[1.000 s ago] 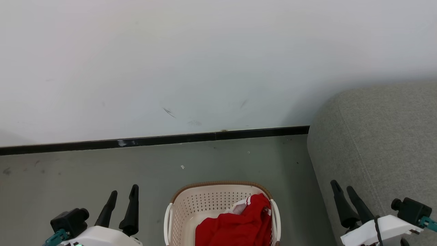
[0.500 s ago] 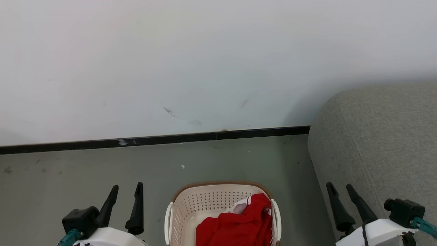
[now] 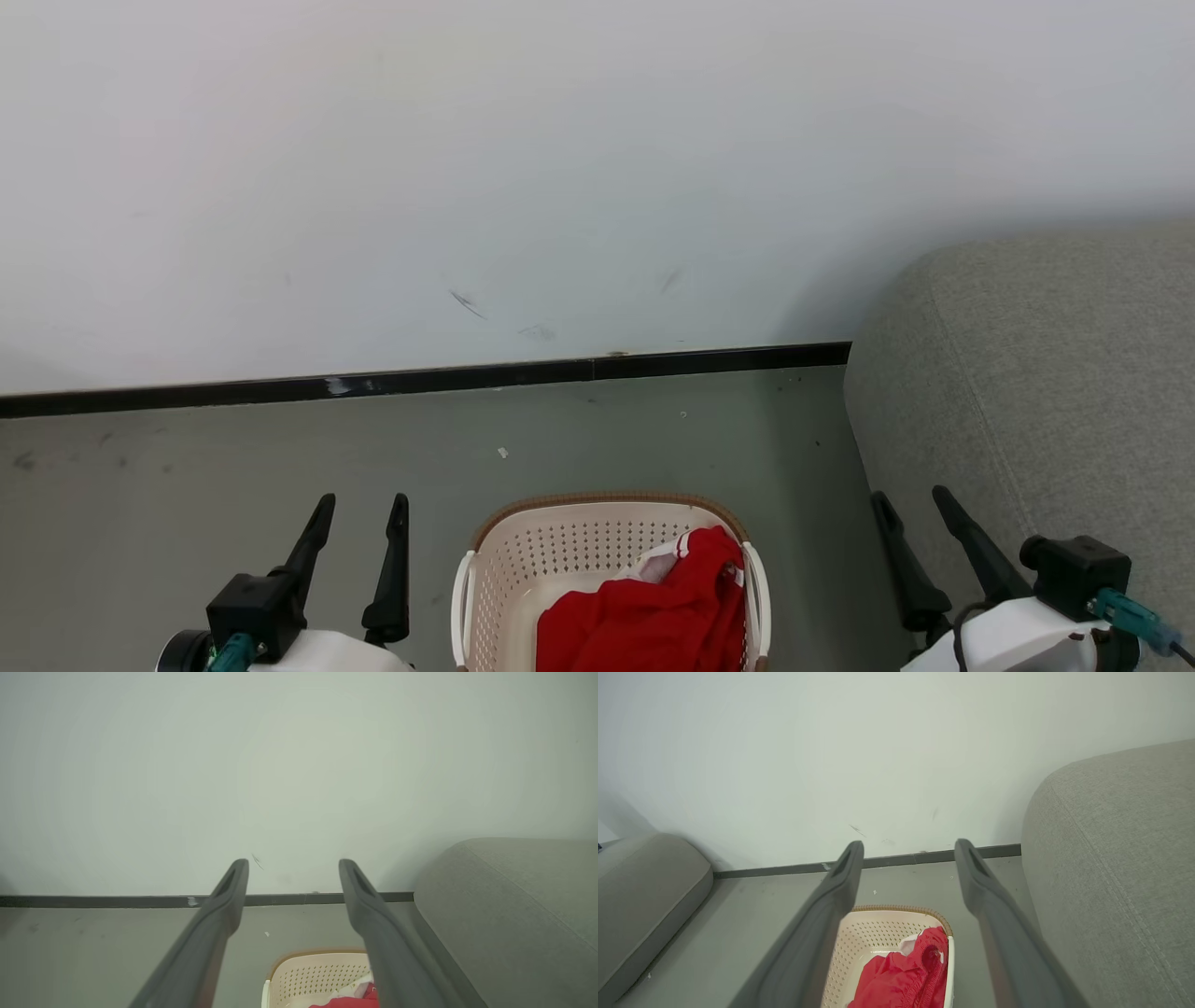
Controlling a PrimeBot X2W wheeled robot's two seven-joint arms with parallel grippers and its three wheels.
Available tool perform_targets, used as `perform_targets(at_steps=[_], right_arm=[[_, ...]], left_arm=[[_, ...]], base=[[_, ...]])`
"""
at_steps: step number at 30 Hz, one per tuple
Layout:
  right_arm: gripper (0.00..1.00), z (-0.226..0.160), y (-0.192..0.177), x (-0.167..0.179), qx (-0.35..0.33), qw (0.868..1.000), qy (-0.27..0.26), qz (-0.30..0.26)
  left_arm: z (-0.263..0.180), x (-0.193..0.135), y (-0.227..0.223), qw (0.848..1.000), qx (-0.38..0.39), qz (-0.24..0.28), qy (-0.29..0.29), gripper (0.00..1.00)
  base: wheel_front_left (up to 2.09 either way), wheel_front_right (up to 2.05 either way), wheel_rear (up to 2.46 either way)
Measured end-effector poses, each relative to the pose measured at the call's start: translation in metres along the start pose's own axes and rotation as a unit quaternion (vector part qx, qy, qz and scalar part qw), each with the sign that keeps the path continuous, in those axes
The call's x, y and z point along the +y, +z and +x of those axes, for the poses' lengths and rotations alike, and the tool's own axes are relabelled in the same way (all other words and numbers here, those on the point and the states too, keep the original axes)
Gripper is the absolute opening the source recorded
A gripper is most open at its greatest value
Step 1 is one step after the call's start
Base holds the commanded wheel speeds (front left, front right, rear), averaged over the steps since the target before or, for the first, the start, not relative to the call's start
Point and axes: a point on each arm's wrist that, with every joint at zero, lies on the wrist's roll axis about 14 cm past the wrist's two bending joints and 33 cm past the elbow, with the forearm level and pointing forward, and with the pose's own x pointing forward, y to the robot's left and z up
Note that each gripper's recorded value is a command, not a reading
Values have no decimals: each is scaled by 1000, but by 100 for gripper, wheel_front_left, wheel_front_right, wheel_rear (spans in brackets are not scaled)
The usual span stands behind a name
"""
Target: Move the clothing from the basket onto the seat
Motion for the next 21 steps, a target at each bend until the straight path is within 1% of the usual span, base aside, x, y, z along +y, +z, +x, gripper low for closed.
perform_targets(at_steps=[10, 11, 16, 17, 21], right_arm=[[100, 2, 8, 10, -17, 998, 20, -52], [100, 2, 9, 12, -20, 997, 25, -66], [100, 2, 14, 16, -30, 995, 34, -88], [100, 3, 16, 19, -35, 994, 39, -100], [100, 1, 16, 24, -38, 991, 49, -123]], left_arm=[[-1, -4, 8, 998, -26, 49, -5, 100], [-1, -5, 9, 998, -31, 52, -6, 100], [-1, -8, 11, 997, -37, 60, -7, 100], [-1, -10, 12, 997, -44, 71, -10, 100], [-2, -12, 14, 995, -51, 87, -13, 100]], base=[[0, 0, 0], [0, 0, 0], [0, 0, 0], [0, 0, 0], [0, 0, 0]])
